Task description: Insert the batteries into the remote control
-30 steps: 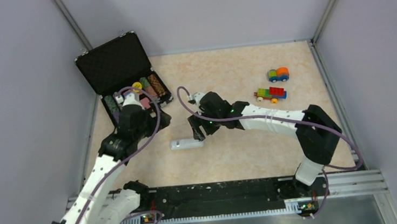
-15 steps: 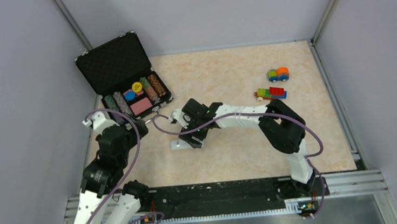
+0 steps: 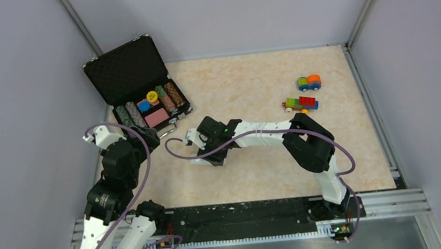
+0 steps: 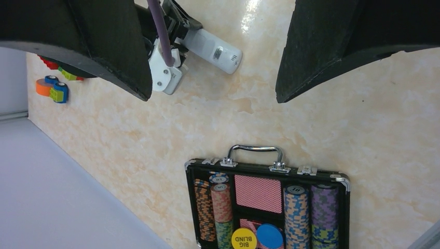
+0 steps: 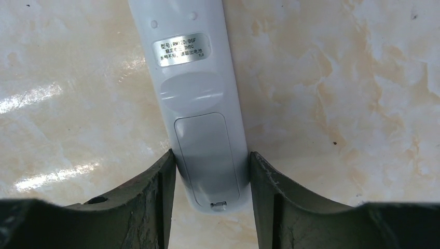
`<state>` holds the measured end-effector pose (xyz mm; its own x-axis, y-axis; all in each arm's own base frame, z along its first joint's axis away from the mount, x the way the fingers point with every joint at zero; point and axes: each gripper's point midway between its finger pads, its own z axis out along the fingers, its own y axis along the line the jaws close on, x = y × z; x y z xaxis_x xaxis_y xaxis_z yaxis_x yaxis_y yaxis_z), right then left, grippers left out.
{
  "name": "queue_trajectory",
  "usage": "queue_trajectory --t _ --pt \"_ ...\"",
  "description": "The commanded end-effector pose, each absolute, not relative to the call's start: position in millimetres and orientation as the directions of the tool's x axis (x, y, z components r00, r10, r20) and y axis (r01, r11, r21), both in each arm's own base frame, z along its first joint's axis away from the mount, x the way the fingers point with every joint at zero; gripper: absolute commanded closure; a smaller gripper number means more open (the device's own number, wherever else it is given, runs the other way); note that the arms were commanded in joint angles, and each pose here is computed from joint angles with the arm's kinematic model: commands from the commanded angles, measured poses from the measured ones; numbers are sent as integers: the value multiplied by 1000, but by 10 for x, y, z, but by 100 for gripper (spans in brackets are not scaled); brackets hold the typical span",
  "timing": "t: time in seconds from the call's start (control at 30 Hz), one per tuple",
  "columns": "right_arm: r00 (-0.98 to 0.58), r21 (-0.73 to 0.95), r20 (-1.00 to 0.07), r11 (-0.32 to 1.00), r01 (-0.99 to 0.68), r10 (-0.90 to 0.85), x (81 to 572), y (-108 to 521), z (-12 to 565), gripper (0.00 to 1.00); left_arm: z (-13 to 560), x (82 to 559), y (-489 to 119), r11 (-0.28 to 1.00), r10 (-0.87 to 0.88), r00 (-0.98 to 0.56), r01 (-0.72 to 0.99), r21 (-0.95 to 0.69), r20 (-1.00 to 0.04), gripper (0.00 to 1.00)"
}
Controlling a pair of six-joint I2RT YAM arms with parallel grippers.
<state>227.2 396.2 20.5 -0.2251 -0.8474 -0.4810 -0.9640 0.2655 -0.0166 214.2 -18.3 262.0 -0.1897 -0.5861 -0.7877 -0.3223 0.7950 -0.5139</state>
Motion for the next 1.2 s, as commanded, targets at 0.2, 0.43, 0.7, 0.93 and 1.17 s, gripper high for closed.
queue_trajectory --t 0.2,0.43,0.7,0.93,1.17 --pt "-522 171 -501 512 -841 -690 2278 3840 390 72 2873 2284 -475 766 -642 -185 -175 -618 -744 15" --pt "-673 304 -537 628 -716 -508 2338 3683 634 73 2547 2327 -665 684 -728 -249 -193 -703 -639 13" --pt "-772 407 -506 683 -607 -384 2301 3665 681 76 2089 2414 -1202 572 -766 -442 -136 -809 -467 11" --pt "-851 583 -455 635 -507 -262 2206 3885 836 76 1483 2464 -1646 500 -717 -631 -169 -849 -296 13" --pt "-892 657 -407 616 -435 -195 2175 3988 883 76 1104 2575 -1655 522 -722 -641 -260 -812 -259 16"
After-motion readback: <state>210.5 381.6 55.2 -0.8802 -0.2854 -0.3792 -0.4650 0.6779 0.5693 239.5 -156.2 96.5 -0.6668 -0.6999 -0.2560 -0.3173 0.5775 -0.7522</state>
